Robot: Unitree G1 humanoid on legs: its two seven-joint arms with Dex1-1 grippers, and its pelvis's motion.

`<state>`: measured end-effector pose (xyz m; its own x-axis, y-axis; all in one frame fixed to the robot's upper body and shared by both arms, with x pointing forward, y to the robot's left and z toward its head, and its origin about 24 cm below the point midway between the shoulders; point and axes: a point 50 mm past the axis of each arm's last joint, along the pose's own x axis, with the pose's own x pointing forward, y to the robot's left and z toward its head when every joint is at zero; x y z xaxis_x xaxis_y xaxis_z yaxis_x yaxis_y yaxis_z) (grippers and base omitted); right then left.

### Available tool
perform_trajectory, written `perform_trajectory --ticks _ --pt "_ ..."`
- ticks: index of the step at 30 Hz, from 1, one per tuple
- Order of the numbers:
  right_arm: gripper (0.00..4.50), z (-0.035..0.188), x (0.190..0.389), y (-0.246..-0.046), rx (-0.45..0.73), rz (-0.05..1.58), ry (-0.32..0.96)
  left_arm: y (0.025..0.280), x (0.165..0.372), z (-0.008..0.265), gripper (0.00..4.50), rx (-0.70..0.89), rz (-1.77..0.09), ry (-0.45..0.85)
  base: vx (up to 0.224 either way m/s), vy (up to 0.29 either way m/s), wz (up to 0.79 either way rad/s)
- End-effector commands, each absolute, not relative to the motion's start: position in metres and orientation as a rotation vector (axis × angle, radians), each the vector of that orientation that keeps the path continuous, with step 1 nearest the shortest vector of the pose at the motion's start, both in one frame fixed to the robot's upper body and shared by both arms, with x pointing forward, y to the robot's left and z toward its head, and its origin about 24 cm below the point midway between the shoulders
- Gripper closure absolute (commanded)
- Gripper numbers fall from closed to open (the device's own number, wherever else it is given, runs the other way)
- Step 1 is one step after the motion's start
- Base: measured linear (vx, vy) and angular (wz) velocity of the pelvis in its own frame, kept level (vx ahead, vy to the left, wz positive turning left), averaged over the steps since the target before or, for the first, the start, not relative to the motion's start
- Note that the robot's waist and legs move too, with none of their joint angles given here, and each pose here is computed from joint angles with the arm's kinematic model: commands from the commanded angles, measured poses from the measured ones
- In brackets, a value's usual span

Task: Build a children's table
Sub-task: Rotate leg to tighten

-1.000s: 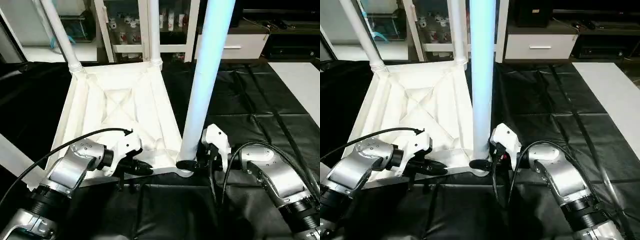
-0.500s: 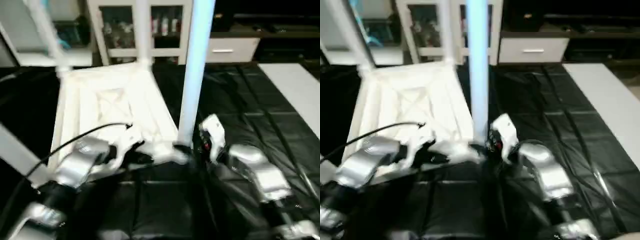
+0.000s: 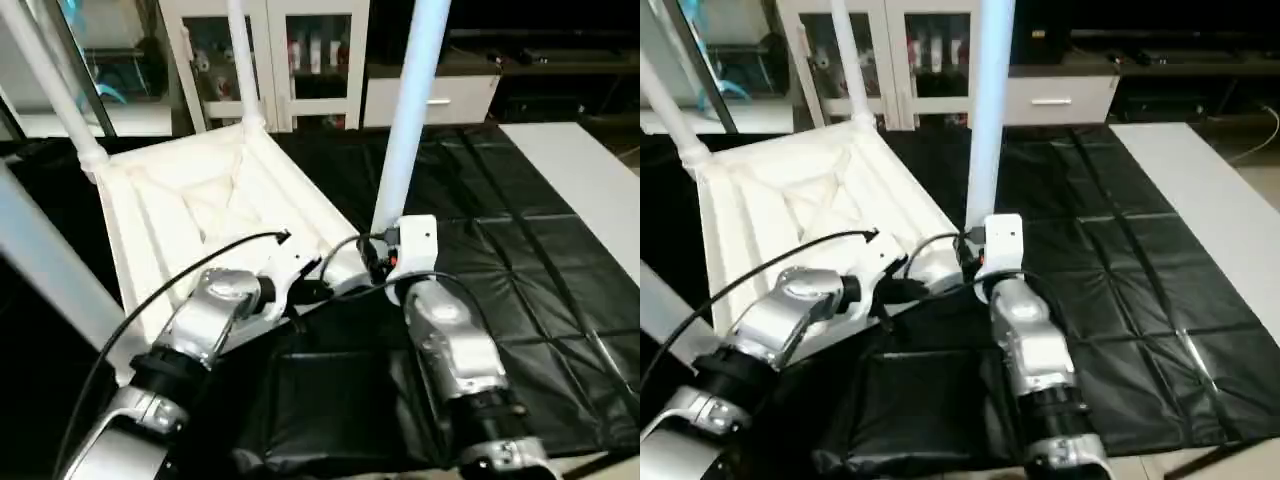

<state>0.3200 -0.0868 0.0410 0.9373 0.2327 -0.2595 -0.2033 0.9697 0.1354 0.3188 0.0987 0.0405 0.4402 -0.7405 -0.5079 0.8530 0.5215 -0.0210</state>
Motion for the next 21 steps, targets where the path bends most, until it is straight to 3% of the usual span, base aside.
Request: perform_trajectory --ticks 1,6,10,12,21 --pt "1.8 0.044 0.31 -0.051 0.14 0.483 0.272 0.097 0.324 0.048 4.5 0.278 -0.99 0.458 0.0 0.0 0.0" --pt "1.19 0.05 0.307 -0.055 0.104 0.582 0.233 0.103 0.32 0.046 4.5 0.288 -1.028 0.476 0.0 0.0 0.0" --pt "0.98 0.054 0.298 -0.082 0.061 0.78 0.263 0.114 0.307 0.044 4.5 0.294 -1.161 0.52 0.0 0.0 0.0" --pt "0.74 0.052 0.292 -0.102 -0.053 0.88 0.3 0.12 0.297 0.042 4.5 0.283 -1.253 0.558 0.0 0.0 0.0" --pt "0.74 0.052 0.273 -0.147 -0.194 1.11 0.398 0.136 0.285 0.044 4.5 0.283 -1.381 0.645 0.043 -0.009 0.05"
